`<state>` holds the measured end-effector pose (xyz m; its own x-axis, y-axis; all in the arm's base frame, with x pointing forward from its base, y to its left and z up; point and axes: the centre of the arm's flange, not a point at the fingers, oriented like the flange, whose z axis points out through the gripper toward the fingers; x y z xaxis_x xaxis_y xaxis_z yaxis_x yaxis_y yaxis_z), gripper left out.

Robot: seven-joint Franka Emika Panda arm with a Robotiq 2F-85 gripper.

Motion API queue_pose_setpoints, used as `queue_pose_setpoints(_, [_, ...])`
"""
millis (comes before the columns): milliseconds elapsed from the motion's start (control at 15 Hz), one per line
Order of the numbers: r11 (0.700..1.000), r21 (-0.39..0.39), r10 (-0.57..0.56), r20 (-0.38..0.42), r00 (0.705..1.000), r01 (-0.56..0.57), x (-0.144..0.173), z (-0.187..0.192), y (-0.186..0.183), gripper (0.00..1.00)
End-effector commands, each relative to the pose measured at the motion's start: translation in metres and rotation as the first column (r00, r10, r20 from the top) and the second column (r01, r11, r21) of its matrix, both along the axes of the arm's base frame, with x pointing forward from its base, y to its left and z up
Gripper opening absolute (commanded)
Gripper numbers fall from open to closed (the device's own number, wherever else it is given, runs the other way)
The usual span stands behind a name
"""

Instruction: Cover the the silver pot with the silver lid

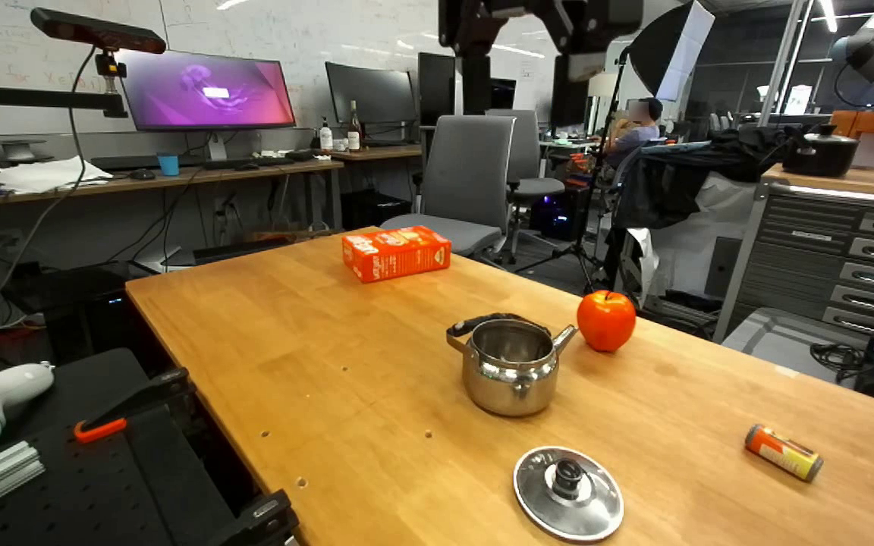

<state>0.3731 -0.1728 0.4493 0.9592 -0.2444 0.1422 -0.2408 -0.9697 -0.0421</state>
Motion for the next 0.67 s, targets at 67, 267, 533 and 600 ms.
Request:
queue_pose_setpoints(67, [0.994, 0.014, -0.105, -0.021, 0.994, 0.105, 0.031, -0.015, -0.035, 1.00])
queue_pose_setpoints(267, [0.988, 0.033, -0.146, -0.056, 0.988, 0.148, 0.044, -0.029, -0.050, 1.00])
queue_pose_setpoints(533, [0.980, 0.049, -0.185, -0.100, 0.978, 0.191, 0.057, -0.051, -0.065, 1.00])
queue_pose_setpoints(600, [0.978, 0.050, -0.195, -0.111, 0.975, 0.201, 0.058, -0.057, -0.068, 1.00])
